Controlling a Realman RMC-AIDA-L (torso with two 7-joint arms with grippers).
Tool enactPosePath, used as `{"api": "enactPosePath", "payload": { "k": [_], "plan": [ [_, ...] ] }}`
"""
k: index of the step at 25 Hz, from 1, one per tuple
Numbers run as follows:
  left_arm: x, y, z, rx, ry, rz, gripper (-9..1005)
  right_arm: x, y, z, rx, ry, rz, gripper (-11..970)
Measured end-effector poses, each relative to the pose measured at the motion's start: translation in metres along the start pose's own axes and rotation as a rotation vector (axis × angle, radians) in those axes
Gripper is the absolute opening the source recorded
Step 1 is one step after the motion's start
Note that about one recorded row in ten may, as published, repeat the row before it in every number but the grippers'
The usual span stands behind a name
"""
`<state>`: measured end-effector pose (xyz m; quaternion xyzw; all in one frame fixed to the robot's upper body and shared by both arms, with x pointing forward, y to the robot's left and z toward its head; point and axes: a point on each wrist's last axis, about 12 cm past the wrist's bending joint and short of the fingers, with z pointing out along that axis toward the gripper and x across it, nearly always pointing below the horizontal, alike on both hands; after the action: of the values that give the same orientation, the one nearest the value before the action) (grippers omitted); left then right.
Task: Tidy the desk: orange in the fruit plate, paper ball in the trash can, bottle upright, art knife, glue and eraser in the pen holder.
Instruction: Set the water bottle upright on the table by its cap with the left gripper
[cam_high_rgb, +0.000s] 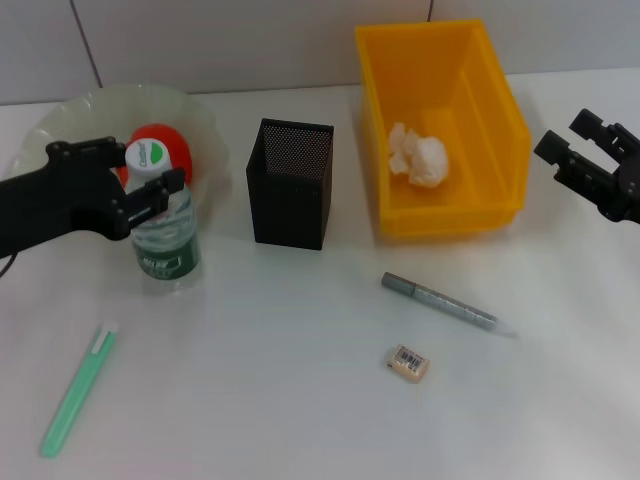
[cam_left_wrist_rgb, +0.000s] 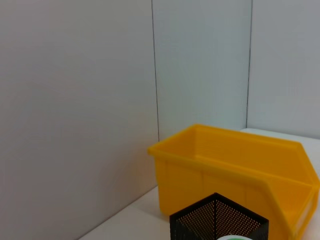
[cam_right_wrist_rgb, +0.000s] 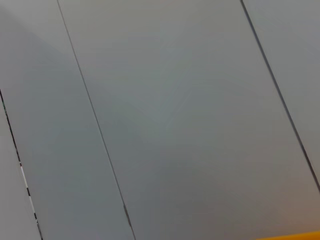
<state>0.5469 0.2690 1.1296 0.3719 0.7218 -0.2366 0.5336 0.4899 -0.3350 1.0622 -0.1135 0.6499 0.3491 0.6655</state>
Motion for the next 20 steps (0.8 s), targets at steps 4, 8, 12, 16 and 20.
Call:
{"api": "enactPosePath", "payload": {
  "k": [4, 8, 12, 16, 20],
  "plan": [
    [0.0041, -0.0011, 0.0007, 0.004, 0.007, -0.006, 493, 0.0007, 0.0006, 0.0004, -0.002, 0.002, 0.002, 794],
    [0.0055, -0.0014, 0.0011, 0.005, 0.005, -0.013, 514, 0.0016, 0.001, 0.0004, -0.001, 0.003, 0.005, 793],
    [0.0055, -0.0016, 0.0011, 0.006, 0.004, -0.016, 535, 0.0014, 0.0008, -0.0002, 0.0, 0.003, 0.002, 793],
    [0.0054, -0.0013, 0.0006, 0.003, 0.0, -0.029, 556, 0.0019, 0.001, -0.0006, -0.002, 0.009, 0.001, 792],
    [0.0044, -0.0003, -0.0001, -0.004, -0.019, -0.044, 577, 0.0019, 0.0008, -0.0012, -0.003, 0.013, 0.0, 792]
  ]
}}
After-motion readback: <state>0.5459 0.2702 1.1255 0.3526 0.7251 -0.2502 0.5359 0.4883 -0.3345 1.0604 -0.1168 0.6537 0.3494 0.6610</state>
